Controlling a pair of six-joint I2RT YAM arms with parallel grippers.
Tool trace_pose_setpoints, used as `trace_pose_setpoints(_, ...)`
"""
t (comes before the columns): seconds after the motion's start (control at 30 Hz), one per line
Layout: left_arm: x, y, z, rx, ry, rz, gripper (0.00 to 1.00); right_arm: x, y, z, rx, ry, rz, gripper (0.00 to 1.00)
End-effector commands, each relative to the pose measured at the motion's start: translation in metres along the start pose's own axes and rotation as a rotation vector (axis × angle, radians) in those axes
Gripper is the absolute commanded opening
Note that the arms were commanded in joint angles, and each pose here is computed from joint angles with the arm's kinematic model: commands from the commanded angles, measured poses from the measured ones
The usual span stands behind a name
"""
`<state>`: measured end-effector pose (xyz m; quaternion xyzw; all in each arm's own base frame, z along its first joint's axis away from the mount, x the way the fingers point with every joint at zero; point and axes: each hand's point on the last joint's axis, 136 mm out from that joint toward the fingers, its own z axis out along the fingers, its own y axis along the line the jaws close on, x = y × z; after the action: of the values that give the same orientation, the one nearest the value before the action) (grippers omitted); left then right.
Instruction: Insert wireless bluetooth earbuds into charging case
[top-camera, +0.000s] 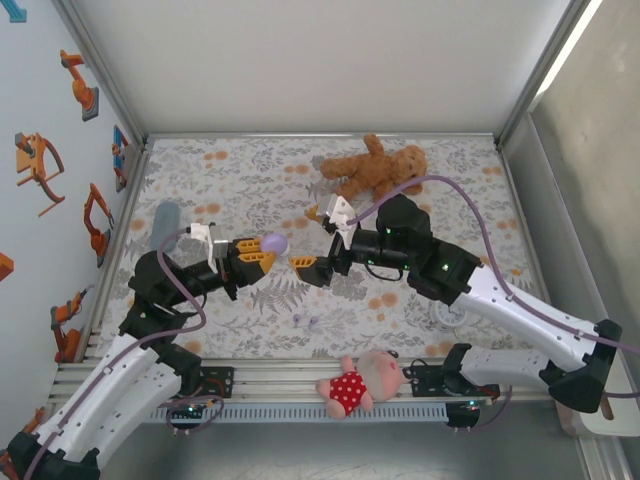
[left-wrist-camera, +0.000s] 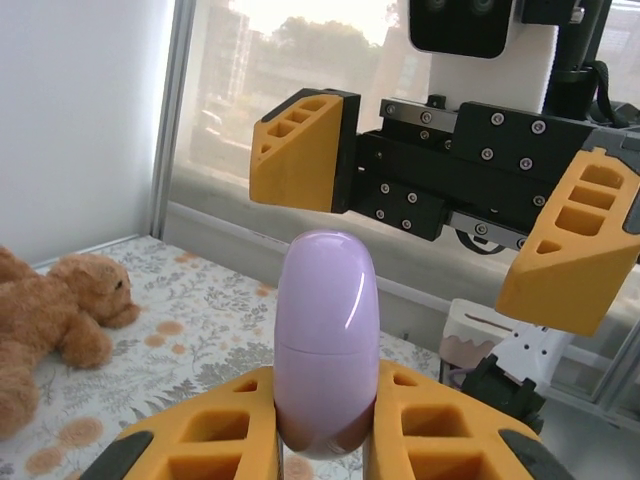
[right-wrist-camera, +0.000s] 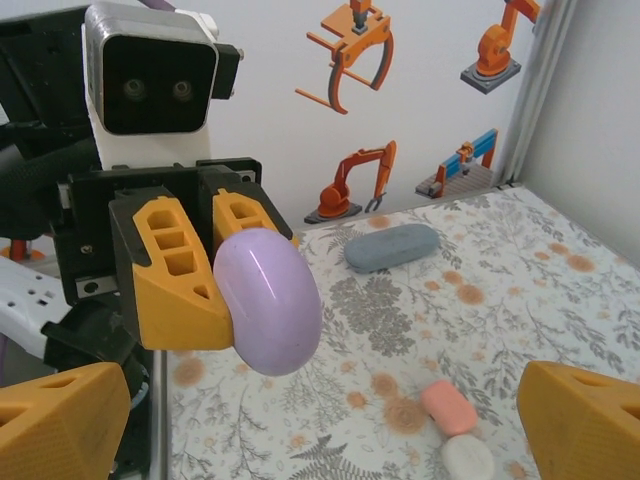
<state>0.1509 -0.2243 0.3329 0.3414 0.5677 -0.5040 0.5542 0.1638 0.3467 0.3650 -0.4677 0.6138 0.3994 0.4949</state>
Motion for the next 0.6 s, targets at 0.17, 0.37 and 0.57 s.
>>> trace_pose_setpoints(0.17,-0.012,-0.014,0.003,0.048,-0.001,0.167,0.04,-0.019,0.002,0.015,-0.045,-0.061,0.032,0.92)
trace_pose_setpoints(0.37,-0.011,-0.017,0.003,0.06,0.004,0.183,0.03,-0.019,-0.008,0.021,-0.004,-0.062,0.033,0.83)
trace_pose_setpoints(0.57,-0.01,-0.019,0.004,0.072,0.011,0.191,0.02,-0.023,-0.015,0.021,0.005,-0.095,0.071,0.8)
